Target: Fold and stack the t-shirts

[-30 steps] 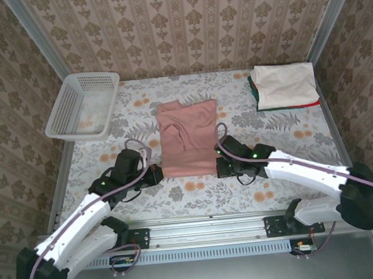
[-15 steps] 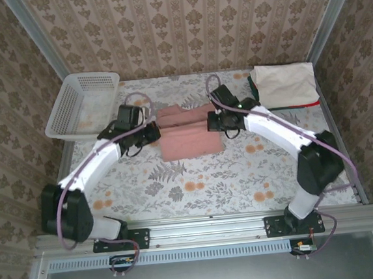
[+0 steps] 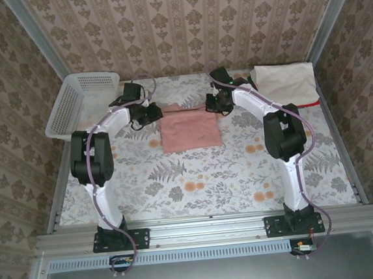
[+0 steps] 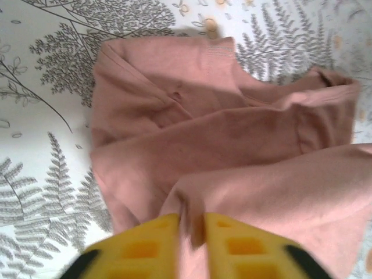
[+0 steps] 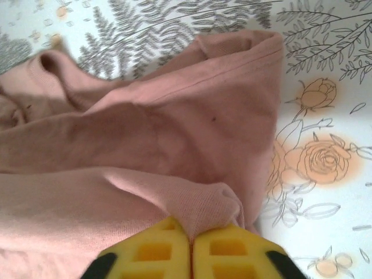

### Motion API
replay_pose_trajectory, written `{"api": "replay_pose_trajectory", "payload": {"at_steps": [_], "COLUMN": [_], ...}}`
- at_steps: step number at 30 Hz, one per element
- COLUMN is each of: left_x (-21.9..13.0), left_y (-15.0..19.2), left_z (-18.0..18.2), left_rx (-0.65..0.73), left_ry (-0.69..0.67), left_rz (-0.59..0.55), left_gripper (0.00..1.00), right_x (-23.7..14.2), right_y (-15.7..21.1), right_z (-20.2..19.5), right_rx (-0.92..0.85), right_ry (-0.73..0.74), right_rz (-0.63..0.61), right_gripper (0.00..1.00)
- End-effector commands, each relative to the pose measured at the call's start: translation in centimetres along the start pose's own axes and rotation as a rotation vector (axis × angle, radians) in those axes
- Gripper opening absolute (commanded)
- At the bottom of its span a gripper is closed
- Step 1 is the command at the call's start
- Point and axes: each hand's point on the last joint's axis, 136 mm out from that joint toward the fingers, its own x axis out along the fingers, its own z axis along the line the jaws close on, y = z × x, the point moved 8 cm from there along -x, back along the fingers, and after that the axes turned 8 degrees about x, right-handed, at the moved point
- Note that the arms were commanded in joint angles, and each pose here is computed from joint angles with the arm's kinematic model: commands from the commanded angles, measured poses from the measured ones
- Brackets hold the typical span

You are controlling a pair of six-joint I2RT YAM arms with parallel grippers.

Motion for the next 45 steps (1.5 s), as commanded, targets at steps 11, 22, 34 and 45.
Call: {"api": "replay_pose_trajectory", "payload": {"at_steps": [11,22,34,45], "left_x": [-3.4,2.9,5.4,-2.1], "left_y": [-1.8,-1.1,0.3,0.9], "left_z": [-0.2,-3.7,1.8,-2.3], "left_rx": [0.069,0.149,0.02,0.107], "left_ry": [-0.071,0.07,0.063,0.054], "left_rz": [-0.041,0.034,0.084,-0.03], "left_gripper": [0.42,0.41,0.38,0.5], "right_x": [-5.3,0.8,2.8,-2.6], "right_y": [0.3,0.2,-1.2,3.6], "right_z": [-0.1,2.3,-0.5,1.6], "right_rx": [-0.057,-0.034,0.036,-0.054], "right_ry": [0.142,-0.036,0.06,-0.022], "right_rz": [-0.2,-0.127,-0.098,-0.164], "right_gripper": [0.75,0.41,0.54,0.65]}}
